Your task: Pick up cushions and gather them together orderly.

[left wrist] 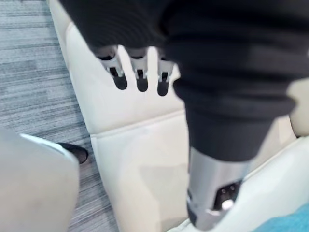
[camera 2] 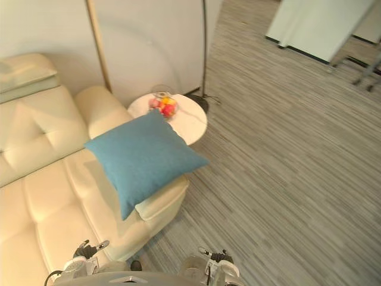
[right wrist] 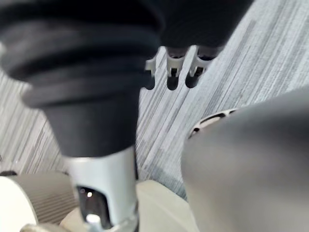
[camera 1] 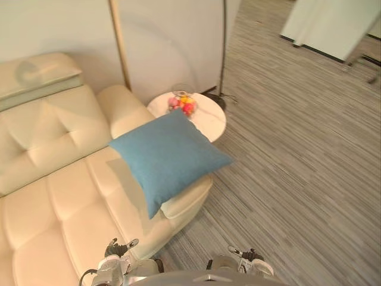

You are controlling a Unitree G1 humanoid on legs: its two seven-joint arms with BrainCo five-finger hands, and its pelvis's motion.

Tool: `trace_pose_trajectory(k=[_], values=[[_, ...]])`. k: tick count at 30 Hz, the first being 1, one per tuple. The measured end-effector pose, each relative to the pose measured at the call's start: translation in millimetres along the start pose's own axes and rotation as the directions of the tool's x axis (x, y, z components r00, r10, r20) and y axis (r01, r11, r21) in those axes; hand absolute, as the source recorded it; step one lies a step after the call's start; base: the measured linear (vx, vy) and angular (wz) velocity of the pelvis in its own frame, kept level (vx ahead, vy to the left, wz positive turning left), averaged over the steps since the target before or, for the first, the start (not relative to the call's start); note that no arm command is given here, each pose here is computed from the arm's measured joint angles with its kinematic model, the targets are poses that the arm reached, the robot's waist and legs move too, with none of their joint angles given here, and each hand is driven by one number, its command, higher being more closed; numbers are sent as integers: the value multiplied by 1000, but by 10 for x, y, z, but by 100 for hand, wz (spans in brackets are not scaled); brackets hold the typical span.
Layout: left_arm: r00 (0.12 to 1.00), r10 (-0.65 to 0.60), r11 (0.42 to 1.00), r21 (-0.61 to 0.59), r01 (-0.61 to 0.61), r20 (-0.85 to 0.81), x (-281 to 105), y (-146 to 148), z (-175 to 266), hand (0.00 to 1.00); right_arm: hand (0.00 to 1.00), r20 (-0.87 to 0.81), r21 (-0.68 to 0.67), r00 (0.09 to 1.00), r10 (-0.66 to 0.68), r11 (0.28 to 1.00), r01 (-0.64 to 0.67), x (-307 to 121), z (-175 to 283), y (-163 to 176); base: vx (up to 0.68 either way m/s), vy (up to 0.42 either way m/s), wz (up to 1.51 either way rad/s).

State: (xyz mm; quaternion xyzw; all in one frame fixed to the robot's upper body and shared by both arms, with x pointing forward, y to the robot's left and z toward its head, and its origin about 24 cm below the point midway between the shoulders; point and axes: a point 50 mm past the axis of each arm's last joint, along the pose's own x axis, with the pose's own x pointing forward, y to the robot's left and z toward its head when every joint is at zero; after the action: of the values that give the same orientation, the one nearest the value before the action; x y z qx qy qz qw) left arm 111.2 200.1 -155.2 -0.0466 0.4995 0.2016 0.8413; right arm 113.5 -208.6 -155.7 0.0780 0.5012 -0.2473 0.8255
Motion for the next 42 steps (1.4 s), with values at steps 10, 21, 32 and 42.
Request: trace_pose_trajectory(k=[10,21,32,42], values=[[998,3,996,-92,-9,-69,-46,-74,-197,0,0,-26,11,999,-22,1000,22,-3,-68,-80,80,-252,49],[997,36,997,-70,-41,-63,-11,79,-146,0,0,-21,10,998,-65,998,65,-4,-88,-249,4,-2,-3],[952,127,980,-183,-77,278,-42,489,699,0,0,524,-104,800,-292,910,401,-307,1429,-1324,-31,30,-12],[884,-8,994,-95,59,468,-194,214,1123,0,0,724,-299,690,7,905,304,-511,2249,-706,4,2,1]])
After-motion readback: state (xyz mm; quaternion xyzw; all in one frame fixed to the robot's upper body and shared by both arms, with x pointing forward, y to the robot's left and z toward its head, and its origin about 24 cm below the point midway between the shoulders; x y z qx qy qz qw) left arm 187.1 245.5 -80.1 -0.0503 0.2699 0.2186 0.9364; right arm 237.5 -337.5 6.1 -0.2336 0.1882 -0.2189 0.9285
